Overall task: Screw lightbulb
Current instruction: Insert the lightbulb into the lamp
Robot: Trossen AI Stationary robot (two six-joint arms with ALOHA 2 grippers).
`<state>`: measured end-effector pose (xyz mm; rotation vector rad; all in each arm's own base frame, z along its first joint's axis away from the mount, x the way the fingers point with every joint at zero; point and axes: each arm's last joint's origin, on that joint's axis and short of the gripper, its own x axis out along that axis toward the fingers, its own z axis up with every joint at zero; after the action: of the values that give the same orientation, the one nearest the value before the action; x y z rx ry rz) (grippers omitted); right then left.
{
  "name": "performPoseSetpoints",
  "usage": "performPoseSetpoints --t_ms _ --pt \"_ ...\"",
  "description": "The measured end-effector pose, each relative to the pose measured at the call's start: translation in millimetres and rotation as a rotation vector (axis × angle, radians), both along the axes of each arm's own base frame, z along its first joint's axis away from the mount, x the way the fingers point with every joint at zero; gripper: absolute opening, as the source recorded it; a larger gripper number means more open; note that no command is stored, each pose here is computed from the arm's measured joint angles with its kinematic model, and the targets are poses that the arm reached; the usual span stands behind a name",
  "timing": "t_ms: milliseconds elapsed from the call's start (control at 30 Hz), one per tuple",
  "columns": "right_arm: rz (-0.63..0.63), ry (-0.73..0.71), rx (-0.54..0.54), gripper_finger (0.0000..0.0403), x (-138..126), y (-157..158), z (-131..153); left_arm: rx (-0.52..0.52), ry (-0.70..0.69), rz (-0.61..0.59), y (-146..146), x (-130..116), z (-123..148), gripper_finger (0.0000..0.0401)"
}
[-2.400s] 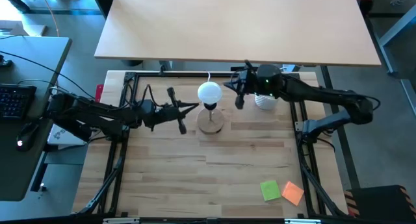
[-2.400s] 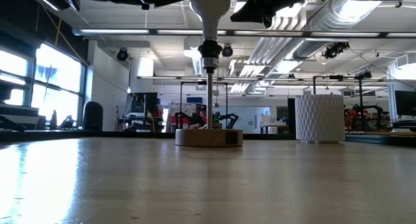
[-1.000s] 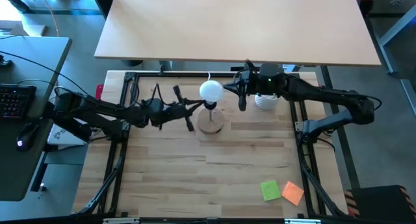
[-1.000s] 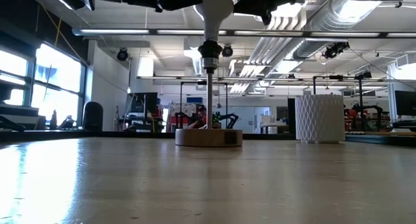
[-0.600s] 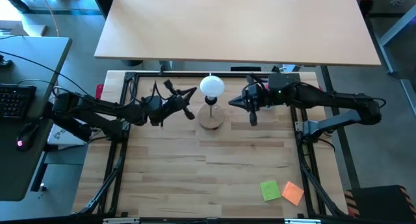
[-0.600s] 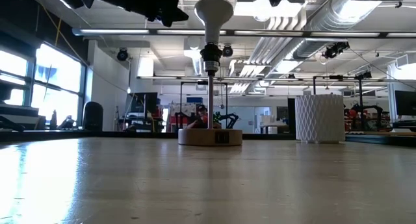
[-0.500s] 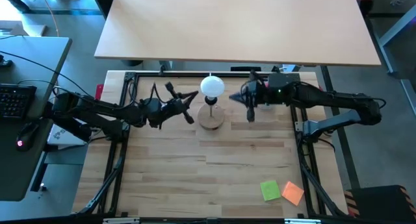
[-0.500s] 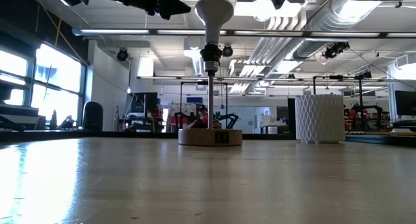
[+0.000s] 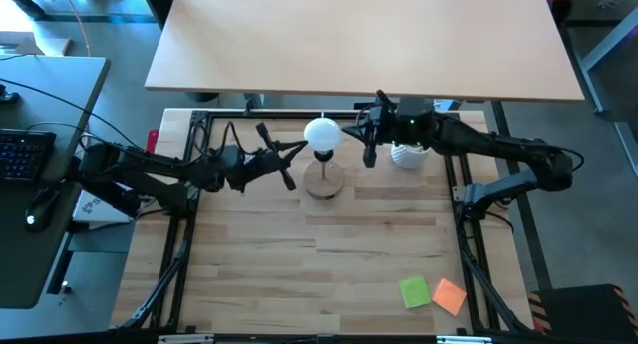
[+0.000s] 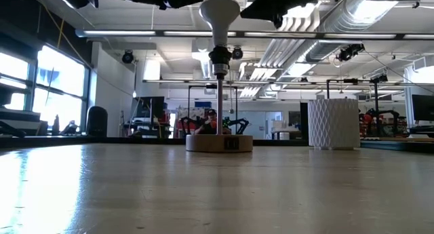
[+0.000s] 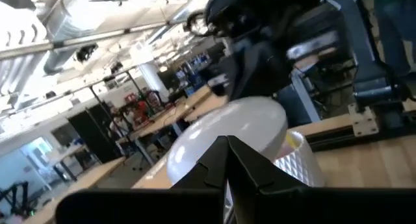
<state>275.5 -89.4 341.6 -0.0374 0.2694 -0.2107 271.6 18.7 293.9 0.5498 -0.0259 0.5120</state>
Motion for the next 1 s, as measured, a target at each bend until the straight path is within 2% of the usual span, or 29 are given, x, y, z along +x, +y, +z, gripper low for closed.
performPoseSetpoints --t_ms 133,233,333,433,567,667,800,1000 --pt "0.055 0.003 0.016 0.0 -3 11 4 -0.039 0.024 0.033 10 -1 -3 0.0" --pt "0.103 0.0 0.016 0.0 -9 25 9 -0.051 0.107 0.068 17 0 -13 0.0" --pt "0.161 0.004 -0.005 0.0 -15 39 14 -0.055 0.12 0.137 20 -2 -14 0.0" --pt "0.142 -0.009 -0.04 0.0 -19 43 19 -0.031 0.13 0.162 19 -2 -14 0.0" --pt "0.005 0.003 -0.068 0.0 -21 33 19 0.002 0.066 0.131 10 -1 -5 0.0" --pt "-0.048 0.012 -0.064 0.0 -19 19 15 0.019 0.045 0.104 6 -1 -3 0.0" --pt "-0.079 0.005 -0.038 0.0 -12 2 8 0.011 0.033 0.05 3 0 -2 0.0" --pt "-0.031 -0.031 -0.011 0.0 -2 -8 3 -0.005 0.035 0.005 3 1 -4 0.0"
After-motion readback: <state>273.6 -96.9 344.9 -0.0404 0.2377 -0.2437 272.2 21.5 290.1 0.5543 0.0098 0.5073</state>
